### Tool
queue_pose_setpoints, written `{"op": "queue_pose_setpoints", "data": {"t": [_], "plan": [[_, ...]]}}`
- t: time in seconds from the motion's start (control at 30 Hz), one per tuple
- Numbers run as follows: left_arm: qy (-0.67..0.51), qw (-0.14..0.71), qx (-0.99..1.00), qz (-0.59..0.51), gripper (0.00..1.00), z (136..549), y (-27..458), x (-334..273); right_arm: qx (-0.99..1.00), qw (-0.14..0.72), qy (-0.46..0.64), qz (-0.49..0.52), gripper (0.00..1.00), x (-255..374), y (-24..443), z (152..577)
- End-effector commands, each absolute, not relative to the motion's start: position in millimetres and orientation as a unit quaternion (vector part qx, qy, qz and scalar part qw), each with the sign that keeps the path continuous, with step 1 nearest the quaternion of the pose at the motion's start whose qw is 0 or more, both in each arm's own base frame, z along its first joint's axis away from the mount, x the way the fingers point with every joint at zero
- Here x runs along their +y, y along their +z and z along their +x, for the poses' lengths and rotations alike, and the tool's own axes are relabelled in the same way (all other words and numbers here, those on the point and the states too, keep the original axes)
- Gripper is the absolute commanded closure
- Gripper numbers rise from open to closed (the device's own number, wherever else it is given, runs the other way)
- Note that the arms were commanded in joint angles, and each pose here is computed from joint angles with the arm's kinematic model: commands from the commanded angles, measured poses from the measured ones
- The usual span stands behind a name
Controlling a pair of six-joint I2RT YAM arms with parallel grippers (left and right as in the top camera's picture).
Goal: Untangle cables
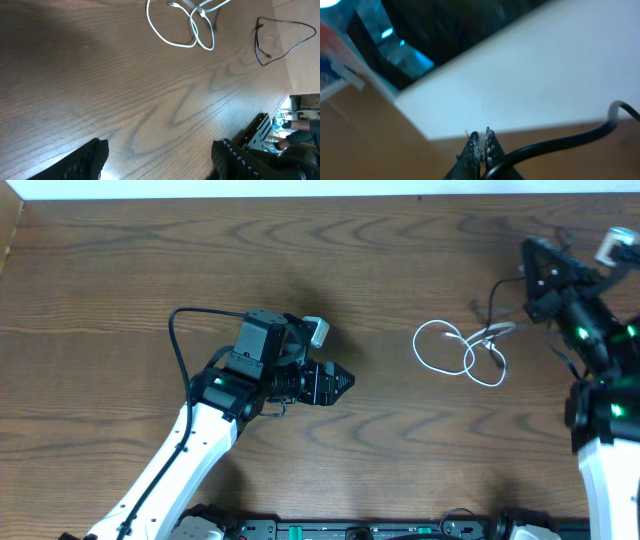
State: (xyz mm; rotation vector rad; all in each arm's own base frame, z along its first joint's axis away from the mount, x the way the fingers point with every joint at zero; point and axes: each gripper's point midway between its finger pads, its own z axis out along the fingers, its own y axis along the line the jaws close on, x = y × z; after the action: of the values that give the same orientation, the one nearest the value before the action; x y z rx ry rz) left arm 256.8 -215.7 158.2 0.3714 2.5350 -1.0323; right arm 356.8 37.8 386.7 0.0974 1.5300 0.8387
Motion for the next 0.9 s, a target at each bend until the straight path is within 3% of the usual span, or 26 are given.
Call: {"op": "queue_pose_setpoints", "data": {"t": [0.0, 0.17, 0.3, 0.53, 0.87], "plan": [[-0.363, 0.195, 0.901, 0.138, 0.29, 260, 161, -216, 0.629, 0.708, 0.313, 0.077, 0.99, 14, 423, 344], [-0.363, 0.195, 0.901, 0.138, 0.29, 260, 161, -216, 0.607, 0.735, 0.286, 0.102, 0.99, 0, 435, 340], [-0.363, 0.195, 0.901, 0.138, 0.3, 260, 161, -216, 0.628, 0.715, 0.285, 0.116, 0.99, -2, 419, 349], [-0.363, 0.195, 0.901, 0.138, 0.29, 260, 161, -216, 0.761, 0.575, 0.239, 0.183, 0.99, -13, 307, 370], [-0.363, 0.195, 0.901, 0.138, 0.29, 260, 161, -216, 0.862, 0.412, -0.026, 0.294, 0.99, -98, 180, 343]]}}
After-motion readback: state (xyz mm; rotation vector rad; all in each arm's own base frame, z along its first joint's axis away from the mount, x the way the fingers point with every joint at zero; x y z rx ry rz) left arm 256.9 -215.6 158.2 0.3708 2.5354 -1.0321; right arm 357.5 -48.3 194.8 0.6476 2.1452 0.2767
